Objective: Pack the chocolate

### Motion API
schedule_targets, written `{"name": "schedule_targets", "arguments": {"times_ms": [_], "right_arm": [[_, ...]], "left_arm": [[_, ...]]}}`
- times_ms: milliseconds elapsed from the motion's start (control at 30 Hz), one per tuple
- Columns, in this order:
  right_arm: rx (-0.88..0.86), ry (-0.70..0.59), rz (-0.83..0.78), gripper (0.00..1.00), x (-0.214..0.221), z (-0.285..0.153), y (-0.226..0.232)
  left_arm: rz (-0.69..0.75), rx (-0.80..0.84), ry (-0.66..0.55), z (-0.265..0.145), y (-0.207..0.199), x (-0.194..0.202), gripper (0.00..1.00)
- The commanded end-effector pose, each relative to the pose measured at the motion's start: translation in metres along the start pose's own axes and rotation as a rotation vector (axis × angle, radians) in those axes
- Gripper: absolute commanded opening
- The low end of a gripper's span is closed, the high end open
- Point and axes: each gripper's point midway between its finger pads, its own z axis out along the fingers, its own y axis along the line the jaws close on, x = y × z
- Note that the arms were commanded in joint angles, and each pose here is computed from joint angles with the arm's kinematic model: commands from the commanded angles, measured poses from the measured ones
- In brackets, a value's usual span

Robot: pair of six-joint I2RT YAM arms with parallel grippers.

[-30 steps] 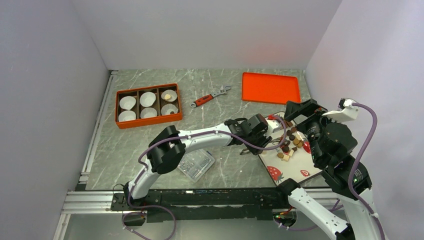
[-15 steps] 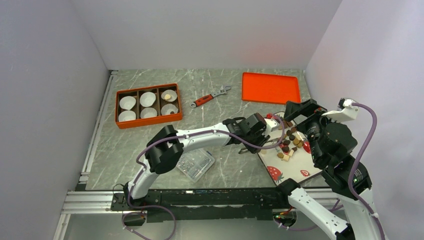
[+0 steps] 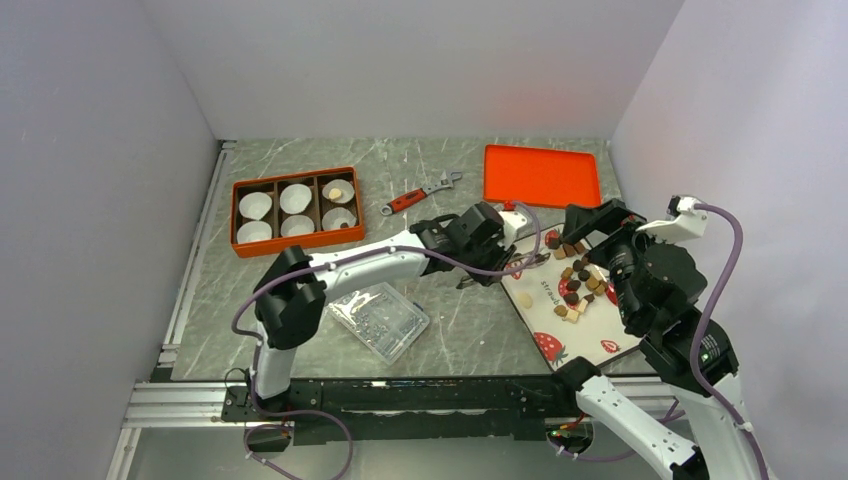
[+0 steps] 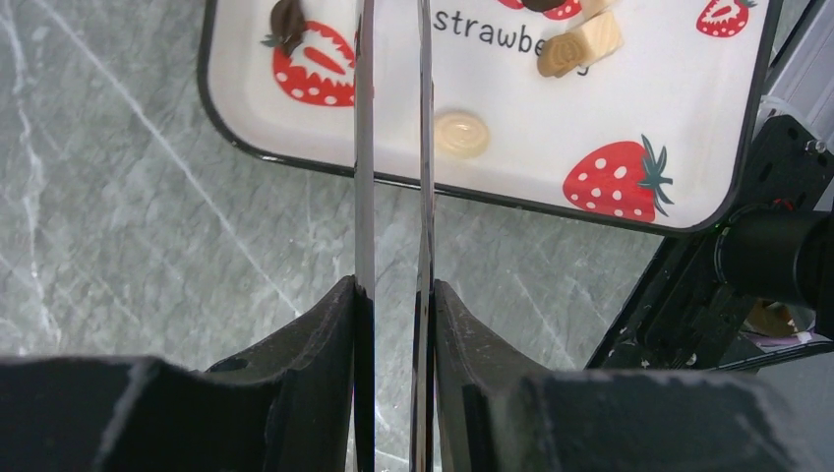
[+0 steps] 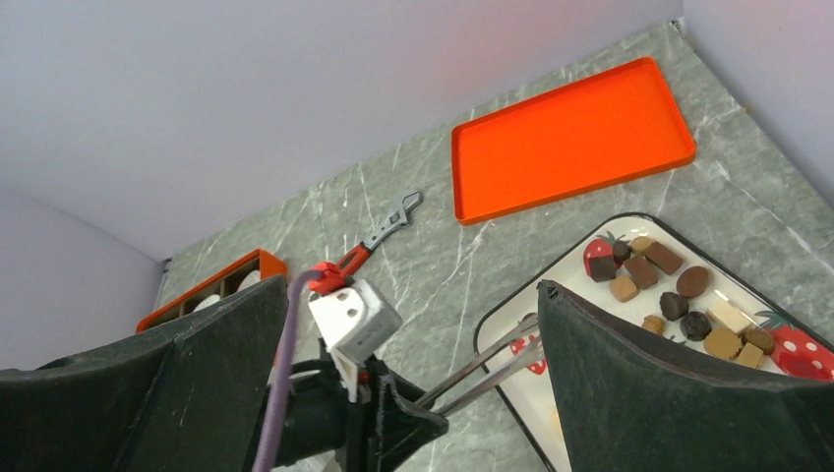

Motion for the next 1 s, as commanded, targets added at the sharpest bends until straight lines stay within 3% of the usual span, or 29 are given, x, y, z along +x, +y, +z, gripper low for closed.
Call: {"name": "schedule_targets", "arguments": {"times_ms": [0,267,533,967], "right_arm": [[-0.021,-0.004,0.007,1.0,0.0,0.005,0.008],[-0.033,0.016,0.002,1.0,0.008,0.01,0.011],[-0.061,0.037,-0.006,1.0,0.016,0.02,0.021],[-0.141,0.131,-0.053,1.0,0.042,0.045,0.052]], "left_arm": [[-0.024,-0.004,-0.105,-0.032,0.007,-0.03,0.33],[-0.096,-0.068,-0.144,-0.064,0.046,-0.031,0.33],[-0.2,-0.209,-0.204,-0.118,0.117,-0.024,0.33],[-0.415,-0.477,-0.196,-0.192,0.212,0.032,0.33]]}}
